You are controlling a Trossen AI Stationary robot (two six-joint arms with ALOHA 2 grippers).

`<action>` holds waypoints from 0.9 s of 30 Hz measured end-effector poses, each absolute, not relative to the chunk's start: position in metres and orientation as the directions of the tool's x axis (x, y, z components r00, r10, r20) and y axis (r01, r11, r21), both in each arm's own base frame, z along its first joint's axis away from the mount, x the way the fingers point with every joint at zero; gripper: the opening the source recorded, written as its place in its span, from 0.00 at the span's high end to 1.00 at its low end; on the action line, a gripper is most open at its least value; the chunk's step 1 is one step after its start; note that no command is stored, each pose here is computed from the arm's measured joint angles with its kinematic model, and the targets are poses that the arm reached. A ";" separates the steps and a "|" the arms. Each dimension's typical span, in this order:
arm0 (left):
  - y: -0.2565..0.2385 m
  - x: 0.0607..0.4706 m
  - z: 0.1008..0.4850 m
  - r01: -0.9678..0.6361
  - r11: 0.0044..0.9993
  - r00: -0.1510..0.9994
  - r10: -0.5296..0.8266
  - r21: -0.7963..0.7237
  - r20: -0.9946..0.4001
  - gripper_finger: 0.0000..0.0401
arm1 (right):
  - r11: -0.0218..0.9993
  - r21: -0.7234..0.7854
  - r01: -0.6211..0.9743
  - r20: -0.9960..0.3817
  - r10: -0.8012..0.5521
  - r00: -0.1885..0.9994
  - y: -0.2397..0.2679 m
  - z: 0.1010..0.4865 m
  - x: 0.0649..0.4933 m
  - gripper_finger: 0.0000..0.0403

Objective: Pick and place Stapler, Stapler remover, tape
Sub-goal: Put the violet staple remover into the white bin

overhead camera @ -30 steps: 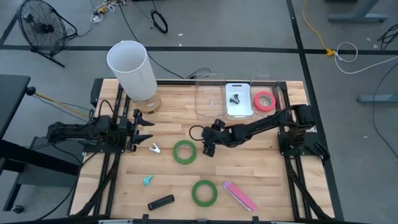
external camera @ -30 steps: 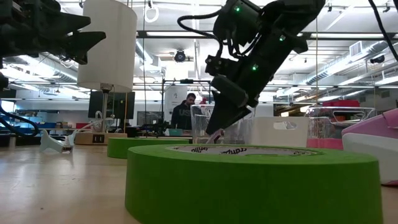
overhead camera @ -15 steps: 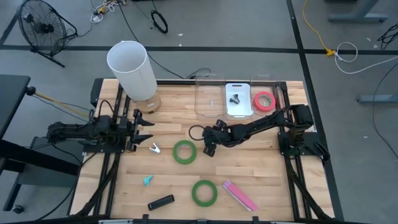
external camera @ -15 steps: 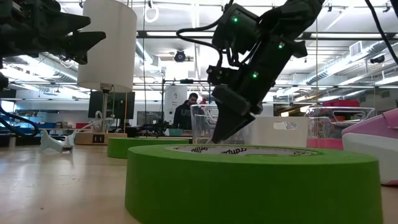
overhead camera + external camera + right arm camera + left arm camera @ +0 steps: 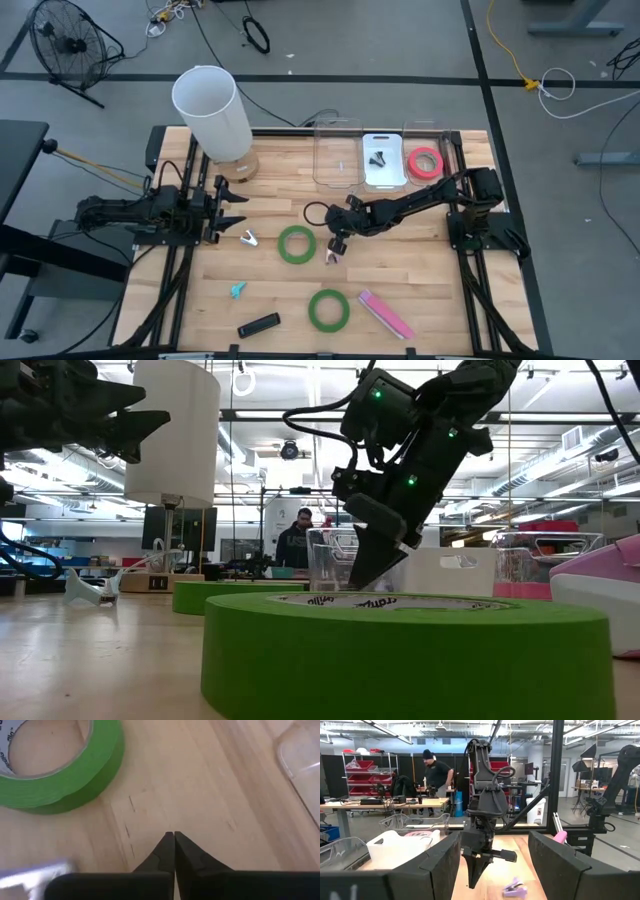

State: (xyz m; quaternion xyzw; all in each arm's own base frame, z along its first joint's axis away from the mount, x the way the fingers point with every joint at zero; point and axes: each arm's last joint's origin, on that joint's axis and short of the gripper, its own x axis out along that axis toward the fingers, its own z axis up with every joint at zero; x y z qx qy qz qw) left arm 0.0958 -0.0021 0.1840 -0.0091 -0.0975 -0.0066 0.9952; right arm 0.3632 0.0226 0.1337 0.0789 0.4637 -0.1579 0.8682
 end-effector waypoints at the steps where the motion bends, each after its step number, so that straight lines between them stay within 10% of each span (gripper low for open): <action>1: -0.002 0.096 0.184 0.015 1.000 0.981 -0.011 -0.017 0.194 0.41 | 0.938 -0.014 0.347 -0.828 -0.205 0.521 0.022 0.135 0.363 1.00; 14: -0.002 0.096 0.184 0.015 1.000 0.981 -0.011 -0.017 0.194 0.41 | 0.962 0.237 0.136 -0.807 0.117 0.578 0.047 0.180 0.348 0.93; 27: -0.002 0.096 0.184 0.015 1.000 0.981 -0.011 -0.017 0.196 0.41 | 0.954 0.260 0.149 -0.847 0.151 0.510 0.088 0.172 0.337 0.35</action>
